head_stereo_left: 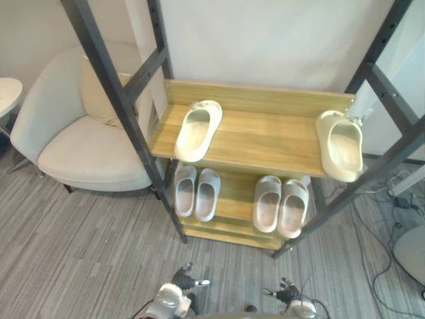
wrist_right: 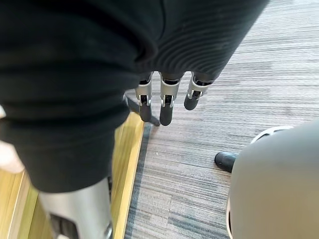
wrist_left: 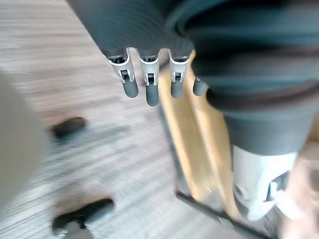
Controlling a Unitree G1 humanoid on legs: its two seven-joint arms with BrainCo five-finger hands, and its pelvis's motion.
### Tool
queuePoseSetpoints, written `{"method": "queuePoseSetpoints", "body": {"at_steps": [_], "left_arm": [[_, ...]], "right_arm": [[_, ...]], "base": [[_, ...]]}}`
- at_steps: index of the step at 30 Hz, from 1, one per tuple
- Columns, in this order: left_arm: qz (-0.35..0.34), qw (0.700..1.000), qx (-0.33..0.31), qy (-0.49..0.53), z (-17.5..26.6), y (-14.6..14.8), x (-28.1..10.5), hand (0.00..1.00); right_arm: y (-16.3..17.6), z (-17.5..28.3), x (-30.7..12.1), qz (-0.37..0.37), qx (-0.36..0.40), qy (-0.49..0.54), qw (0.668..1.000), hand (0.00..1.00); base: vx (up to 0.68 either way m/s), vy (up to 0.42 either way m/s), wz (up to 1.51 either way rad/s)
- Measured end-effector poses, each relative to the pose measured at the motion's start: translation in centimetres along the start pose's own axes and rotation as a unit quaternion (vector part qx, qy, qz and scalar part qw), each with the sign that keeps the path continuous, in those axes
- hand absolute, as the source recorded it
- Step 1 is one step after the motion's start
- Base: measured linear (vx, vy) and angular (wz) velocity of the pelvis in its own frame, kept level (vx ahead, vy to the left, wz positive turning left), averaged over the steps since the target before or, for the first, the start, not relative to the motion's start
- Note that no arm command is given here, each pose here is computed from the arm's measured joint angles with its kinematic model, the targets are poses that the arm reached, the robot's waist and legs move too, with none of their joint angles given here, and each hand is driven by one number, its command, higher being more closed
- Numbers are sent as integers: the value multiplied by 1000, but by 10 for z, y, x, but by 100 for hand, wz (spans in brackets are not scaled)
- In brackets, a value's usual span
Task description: Organize the slippers on the shoe rack
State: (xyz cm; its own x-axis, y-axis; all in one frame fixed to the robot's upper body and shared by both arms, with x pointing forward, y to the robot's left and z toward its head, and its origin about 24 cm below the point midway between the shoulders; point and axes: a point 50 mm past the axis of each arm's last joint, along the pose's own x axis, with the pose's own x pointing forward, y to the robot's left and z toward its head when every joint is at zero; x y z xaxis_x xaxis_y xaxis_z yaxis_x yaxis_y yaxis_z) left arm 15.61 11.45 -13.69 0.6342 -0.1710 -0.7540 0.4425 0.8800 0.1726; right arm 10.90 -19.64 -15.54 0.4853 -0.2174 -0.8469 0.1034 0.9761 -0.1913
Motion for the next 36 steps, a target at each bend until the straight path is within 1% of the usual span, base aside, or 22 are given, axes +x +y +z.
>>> {"method": "queuePoseSetpoints", "body": {"at_steps": [2, 3, 5, 7, 11, 12, 14, 16, 21, 23, 24, 26, 29, 33, 34, 36], "left_arm": [[-17, 999, 18, -40, 17, -6, 0, 0], [-31, 995, 26, -86, 37, -11, -1, 0], [-51, 987, 15, -153, 67, -18, -7, 0], [-68, 973, 8, -218, 95, -23, -15, 0], [-94, 934, -32, -344, 154, -26, -39, 0], [-96, 928, -39, -357, 160, -26, -42, 0], [-112, 901, -76, -411, 187, -22, -56, 0], [-123, 886, -95, -436, 200, -21, -64, 0], [-135, 853, -105, -493, 226, -15, -85, 0], [-120, 835, -98, -527, 241, -6, -96, 0], [-117, 832, -98, -533, 244, -5, -98, 0], [-92, 812, -108, -565, 257, 7, -108, 0], [-64, 799, -111, -587, 269, 19, -114, 0], [-41, 765, -110, -633, 293, 33, -133, 0], [-35, 761, -112, -638, 296, 36, -135, 0], [3, 743, -108, -660, 308, 54, -144, 0]], "right_arm": [[-1, 0, 0, -3, 10, 1, 1000, 0], [-2, -3, -1, -7, 13, 5, 1000, 0], [-4, -3, -1, -13, 18, 4, 1000, 0], [-5, -3, -1, -17, 20, 3, 1000, 0], [-6, -5, -1, -20, 19, 5, 1000, 0], [-6, -5, -1, -20, 19, 4, 1000, 0], [-7, -4, -1, -22, 17, 3, 1000, 0], [-7, -4, -1, -22, 16, 3, 1000, 0], [-7, -3, -1, -21, 8, 0, 1000, 0], [-6, -2, -1, -17, -2, -2, 1000, 0], [-5, -2, -1, -16, -3, -2, 1000, 0], [-3, -2, -1, -12, -8, -3, 1000, 0], [-3, -2, -1, -11, -12, -3, 1000, 0], [-6, -3, -1, -13, -17, -3, 1000, 0], [-7, -3, -1, -13, -17, -3, 1000, 0], [-10, -3, -1, -17, -19, -3, 1000, 0]], "base": [[-38, 32, 2], [-13, 31, 1], [-4, 19, 0], [0, 0, 0], [19, 1, -1], [58, 5, -3], [59, 0, -2], [44, -11, -1], [14, -5, -1], [-16, 3, -1], [-44, 4, -2], [-40, 3, -4], [-23, 1, -2], [0, 0, 0], [0, 0, 0], [0, 0, 0]]}}
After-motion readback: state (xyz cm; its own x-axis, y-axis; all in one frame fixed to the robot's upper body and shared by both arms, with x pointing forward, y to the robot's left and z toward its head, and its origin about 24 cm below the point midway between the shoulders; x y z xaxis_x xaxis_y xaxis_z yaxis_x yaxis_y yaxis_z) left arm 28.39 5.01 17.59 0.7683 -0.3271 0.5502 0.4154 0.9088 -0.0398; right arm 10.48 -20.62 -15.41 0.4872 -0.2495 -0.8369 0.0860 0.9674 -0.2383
